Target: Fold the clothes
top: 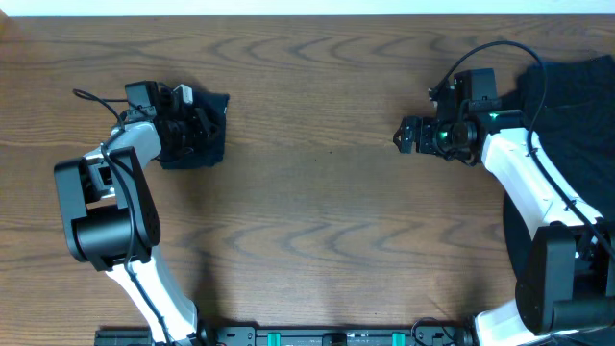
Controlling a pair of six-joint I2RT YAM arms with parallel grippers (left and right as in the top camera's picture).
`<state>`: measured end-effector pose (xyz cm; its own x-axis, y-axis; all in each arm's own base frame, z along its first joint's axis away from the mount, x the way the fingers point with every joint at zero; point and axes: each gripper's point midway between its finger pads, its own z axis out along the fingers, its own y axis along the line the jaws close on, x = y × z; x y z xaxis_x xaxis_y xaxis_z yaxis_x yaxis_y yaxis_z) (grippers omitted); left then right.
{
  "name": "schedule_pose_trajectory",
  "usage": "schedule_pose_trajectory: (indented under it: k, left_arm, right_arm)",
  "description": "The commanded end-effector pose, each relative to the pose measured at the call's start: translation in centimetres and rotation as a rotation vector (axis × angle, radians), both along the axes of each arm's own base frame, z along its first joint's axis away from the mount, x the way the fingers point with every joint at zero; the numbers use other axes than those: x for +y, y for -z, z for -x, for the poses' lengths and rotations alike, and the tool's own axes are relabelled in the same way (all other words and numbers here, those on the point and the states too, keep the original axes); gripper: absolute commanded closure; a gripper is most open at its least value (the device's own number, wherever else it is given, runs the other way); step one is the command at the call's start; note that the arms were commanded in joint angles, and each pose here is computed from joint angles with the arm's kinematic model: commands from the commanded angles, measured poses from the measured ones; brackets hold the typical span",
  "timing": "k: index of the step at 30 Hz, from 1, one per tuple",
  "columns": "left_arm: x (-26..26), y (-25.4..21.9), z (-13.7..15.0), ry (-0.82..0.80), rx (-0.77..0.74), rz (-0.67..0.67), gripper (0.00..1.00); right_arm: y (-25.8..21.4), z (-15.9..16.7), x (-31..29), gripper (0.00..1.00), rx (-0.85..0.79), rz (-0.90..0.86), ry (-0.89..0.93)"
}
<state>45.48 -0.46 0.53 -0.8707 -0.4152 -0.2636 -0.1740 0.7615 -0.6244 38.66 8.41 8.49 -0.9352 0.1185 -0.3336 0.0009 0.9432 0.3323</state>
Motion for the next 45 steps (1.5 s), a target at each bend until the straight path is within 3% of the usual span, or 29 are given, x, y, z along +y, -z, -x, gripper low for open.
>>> schedule_pose_trajectory:
  k: [1, 7, 11, 13, 18, 25, 32, 39, 45]
  left_arm:
    - [-0.6, 0.6, 0.7, 0.011, 0.02, 0.041, 0.95]
    - [-2.1, -6.8, -1.6, 0.061, -0.192, 0.143, 0.94]
    - [-1.2, -11.5, -3.8, 0.041, -0.369, 0.086, 0.94]
    - [-0.2, -11.9, -4.5, -0.013, -0.388, 0.035, 0.94]
    - [3.2, -8.9, -4.9, -0.161, -0.301, -0.128, 0.94]
    - [5.5, -3.6, -4.8, -0.233, -0.198, -0.233, 0.94]
    - [5.7, -1.0, -5.1, -0.237, -0.175, -0.243, 0.94]
    - [3.8, -10.4, -7.1, -0.168, -0.415, -0.162, 0.94]
    - [2.4, -20.7, -4.3, -0.162, -0.544, -0.168, 0.93]
  right_arm:
    - [-0.7, -0.2, -0.4, 0.01, -0.022, 0.004, 0.003]
    - [-0.7, -0.2, -0.4, 0.01, -0.022, 0.004, 0.003]
    - [-0.7, -0.2, -0.4, 0.01, -0.022, 0.004, 0.003]
    - [-0.7, -0.2, -0.4, 0.01, -0.022, 0.004, 0.003]
    - [-0.7, -0.2, -0.4, 0.01, -0.022, 0.004, 0.003]
    - [-0.7, -0.2, -0.4, 0.01, -0.022, 0.004, 0.003]
    - [-0.7, -0.2, -0.4, 0.01, -0.022, 0.004, 0.003]
    - [-0.7, -0.2, -0.4, 0.01, -0.022, 0.004, 0.003]
    - [-0.7, -0.2, -0.4, 0.01, -0.022, 0.004, 0.003]
